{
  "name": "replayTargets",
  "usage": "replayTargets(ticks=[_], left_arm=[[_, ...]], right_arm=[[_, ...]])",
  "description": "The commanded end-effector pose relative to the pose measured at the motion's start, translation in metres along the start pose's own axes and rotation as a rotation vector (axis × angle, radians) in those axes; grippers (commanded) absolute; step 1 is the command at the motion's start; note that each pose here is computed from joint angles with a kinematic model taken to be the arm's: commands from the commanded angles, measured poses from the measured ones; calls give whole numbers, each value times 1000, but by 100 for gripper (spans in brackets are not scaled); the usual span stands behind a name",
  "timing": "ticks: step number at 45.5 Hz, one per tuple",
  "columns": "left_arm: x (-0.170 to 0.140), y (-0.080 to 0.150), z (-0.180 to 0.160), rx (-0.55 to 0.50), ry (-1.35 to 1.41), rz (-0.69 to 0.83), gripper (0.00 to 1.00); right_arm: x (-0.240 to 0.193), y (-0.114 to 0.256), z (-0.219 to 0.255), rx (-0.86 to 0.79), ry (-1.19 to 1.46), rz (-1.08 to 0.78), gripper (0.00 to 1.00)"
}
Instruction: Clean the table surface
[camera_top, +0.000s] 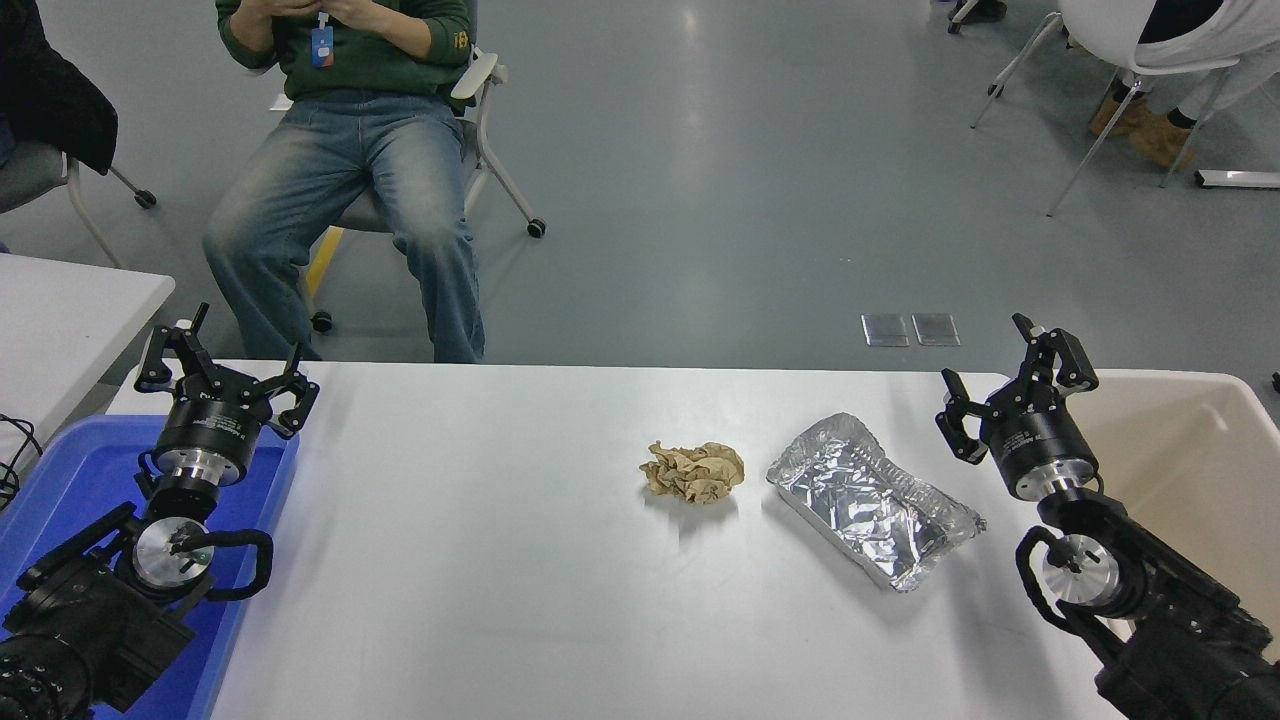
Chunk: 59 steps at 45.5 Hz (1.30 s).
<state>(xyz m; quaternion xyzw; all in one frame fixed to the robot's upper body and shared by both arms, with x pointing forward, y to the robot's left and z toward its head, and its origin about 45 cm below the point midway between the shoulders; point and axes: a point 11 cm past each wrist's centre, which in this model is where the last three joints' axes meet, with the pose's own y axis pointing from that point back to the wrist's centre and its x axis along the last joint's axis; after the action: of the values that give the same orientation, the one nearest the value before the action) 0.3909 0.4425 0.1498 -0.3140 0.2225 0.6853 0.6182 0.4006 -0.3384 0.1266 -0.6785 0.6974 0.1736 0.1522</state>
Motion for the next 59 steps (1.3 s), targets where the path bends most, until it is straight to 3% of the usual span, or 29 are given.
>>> replayTargets(ticks=[1, 20, 30, 45, 59], left_arm=[[0, 0, 0, 1, 0, 0, 100], [0, 0, 0, 0, 0, 0, 100], [0, 0, 0, 0, 0, 0, 100], [0, 0, 0, 1, 0, 0, 100], [0, 0, 0, 0, 0, 0, 100]], right_arm=[[-14, 1, 18, -31, 22, -31, 98], [3, 1, 3, -33, 74, -15, 98], [2, 3, 1, -123, 135, -64, 98], [-14, -15, -45, -193, 416, -222, 98], [-68, -23, -73, -208, 725, -408, 98]])
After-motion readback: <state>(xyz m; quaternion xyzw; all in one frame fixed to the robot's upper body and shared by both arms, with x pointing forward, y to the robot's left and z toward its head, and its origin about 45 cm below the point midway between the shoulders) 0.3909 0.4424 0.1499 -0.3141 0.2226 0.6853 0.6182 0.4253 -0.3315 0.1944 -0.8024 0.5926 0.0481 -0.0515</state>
